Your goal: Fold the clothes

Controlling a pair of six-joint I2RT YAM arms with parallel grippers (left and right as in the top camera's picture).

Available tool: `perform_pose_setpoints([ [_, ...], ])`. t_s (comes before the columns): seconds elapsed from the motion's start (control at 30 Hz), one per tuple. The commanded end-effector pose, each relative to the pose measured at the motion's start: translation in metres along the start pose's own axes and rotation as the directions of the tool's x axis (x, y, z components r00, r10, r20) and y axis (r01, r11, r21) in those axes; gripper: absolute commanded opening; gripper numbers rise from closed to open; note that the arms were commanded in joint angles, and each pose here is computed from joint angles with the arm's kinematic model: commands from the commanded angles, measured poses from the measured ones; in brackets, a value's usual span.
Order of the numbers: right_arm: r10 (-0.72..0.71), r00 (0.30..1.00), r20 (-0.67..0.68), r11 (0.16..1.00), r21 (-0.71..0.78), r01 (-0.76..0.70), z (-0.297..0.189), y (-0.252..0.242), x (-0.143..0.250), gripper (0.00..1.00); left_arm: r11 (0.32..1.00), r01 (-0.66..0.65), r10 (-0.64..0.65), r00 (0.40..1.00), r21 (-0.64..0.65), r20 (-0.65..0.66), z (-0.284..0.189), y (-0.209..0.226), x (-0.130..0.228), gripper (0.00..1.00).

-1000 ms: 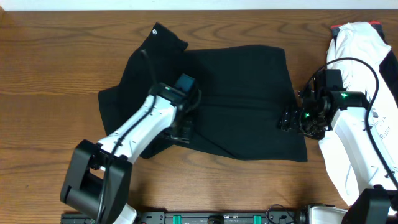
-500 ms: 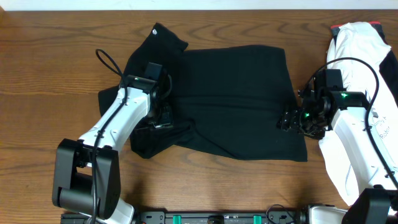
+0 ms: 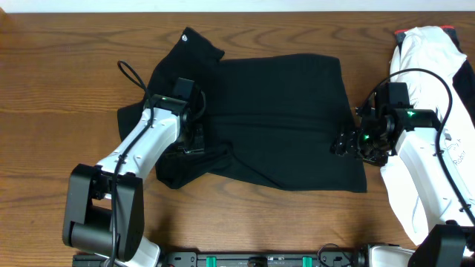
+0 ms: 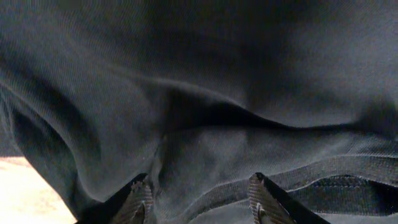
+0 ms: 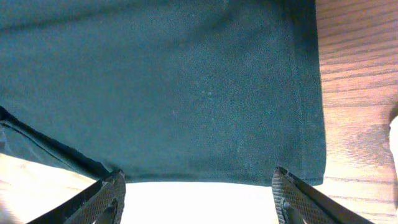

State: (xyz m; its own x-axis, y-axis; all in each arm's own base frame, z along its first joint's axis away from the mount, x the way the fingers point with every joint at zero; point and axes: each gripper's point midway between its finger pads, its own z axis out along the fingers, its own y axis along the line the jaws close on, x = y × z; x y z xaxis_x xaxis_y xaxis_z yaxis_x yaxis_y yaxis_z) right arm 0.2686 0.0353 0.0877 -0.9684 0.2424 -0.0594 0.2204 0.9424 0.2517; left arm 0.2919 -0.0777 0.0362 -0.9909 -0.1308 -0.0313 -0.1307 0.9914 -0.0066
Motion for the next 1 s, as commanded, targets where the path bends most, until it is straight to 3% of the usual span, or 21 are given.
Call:
perform_pose_setpoints([
  [0.0, 0.025, 1.000, -0.005, 1.000, 0.005, -0.025, 0.001, -0.004, 0.000, 0.73, 0.999, -0.034, 0.034, 0.999, -0.025, -0.020, 0.009, 0.005, 0.001, 0.53],
  [0.4, 0.026, 1.000, -0.008, 1.000, 0.006, -0.026, 0.001, -0.004, 0.001, 0.73, 0.996, -0.025, 0.021, 0.998, -0.084, -0.051, 0.019, 0.020, 0.002, 0.48],
  [0.63, 0.026, 1.000, -0.009, 1.000, 0.006, -0.026, 0.001, -0.004, 0.001, 0.74, 0.996, -0.009, 0.003, 0.998, -0.086, -0.068, 0.020, 0.026, 0.004, 0.33],
  [0.8, 0.026, 1.000, -0.008, 1.000, 0.007, -0.026, 0.001, -0.004, 0.001, 0.73, 0.999, -0.033, 0.030, 0.993, -0.024, -0.112, 0.019, 0.017, 0.013, 0.06],
  [0.97, 0.029, 1.000, 0.006, 0.998, 0.063, -0.029, 0.001, -0.015, -0.002, 0.74, 0.999, -0.032, 0.029, 0.993, -0.025, -0.116, -0.006, 0.016, 0.012, 0.06],
])
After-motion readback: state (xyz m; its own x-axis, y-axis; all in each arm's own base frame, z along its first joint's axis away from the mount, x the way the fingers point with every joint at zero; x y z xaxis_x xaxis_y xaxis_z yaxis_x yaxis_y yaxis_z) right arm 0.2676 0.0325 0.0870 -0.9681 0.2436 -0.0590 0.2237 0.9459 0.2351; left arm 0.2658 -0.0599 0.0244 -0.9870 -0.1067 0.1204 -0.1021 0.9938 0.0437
